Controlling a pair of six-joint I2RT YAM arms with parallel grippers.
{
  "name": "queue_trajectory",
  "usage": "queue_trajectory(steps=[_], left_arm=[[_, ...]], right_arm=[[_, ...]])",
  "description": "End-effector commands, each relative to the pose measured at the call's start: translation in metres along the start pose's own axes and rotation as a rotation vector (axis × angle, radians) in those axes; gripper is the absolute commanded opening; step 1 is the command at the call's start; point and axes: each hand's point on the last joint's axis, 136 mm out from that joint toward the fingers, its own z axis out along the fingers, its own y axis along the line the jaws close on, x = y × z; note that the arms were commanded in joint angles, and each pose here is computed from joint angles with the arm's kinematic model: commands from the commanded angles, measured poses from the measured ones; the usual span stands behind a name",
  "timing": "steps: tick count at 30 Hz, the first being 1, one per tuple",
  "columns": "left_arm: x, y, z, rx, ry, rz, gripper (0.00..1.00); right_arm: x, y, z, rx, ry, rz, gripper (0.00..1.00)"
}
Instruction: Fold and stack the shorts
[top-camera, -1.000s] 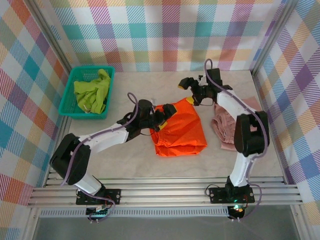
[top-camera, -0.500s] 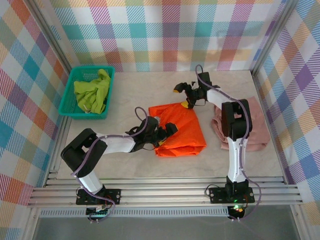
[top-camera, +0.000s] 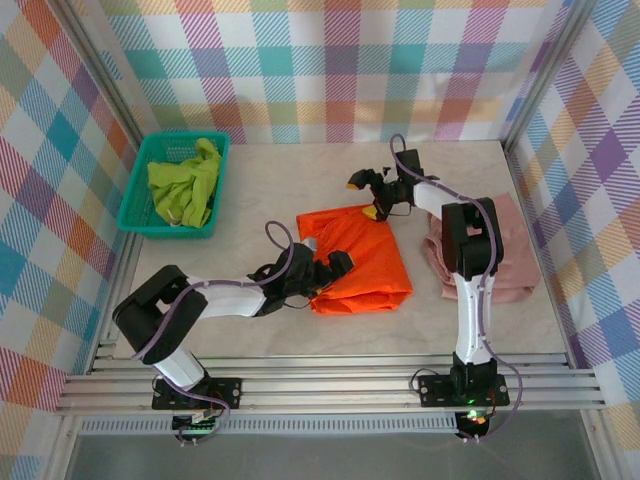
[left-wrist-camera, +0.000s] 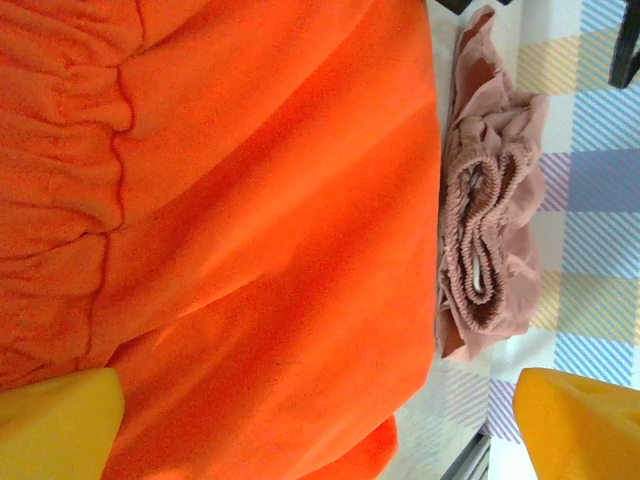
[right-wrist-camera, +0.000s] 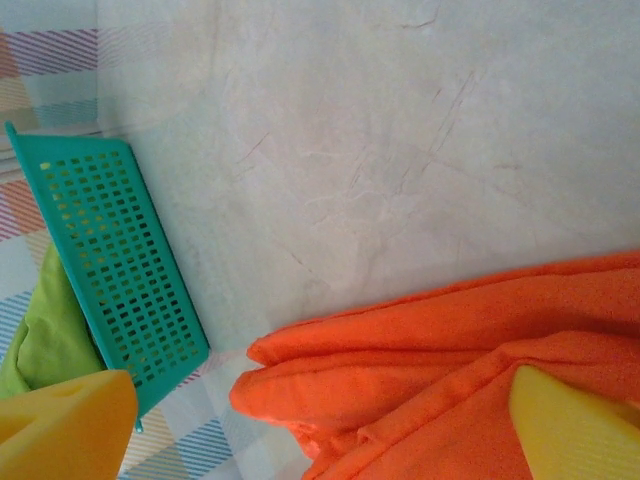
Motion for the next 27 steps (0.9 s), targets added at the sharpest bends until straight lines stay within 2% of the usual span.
queue_trajectory(steps=[1,6,12,19,27], left_arm=[[-0.015,-0.013,-0.023,-0.063,0.007,0.035,1.00],[-0.067,-0.061,-0.045,0.010,-0.055,0.059,1.00],[-0.104,-0.066,-0.031,0.025,-0.068,0.033,1.00],[-0.113,-0.034,0.005,-0.015,-0.056,-0.015,1.00],[-0.114,0.044,0.024,-0.195,-0.075,-0.036,1.00]], right_arm=[[0.005,0.060,-0.054,-0.095,-0.100,-0.178,0.97],[0.046,0.072,-0.103,-0.120,-0.145,-0.213,0.99],[0.095,0.037,-0.122,-0.137,-0.134,-0.136,0.99],[0.146,-0.025,-0.118,-0.095,-0.091,-0.026,0.99],[0.189,-0.102,-0.108,0.030,-0.020,0.079,0.99]])
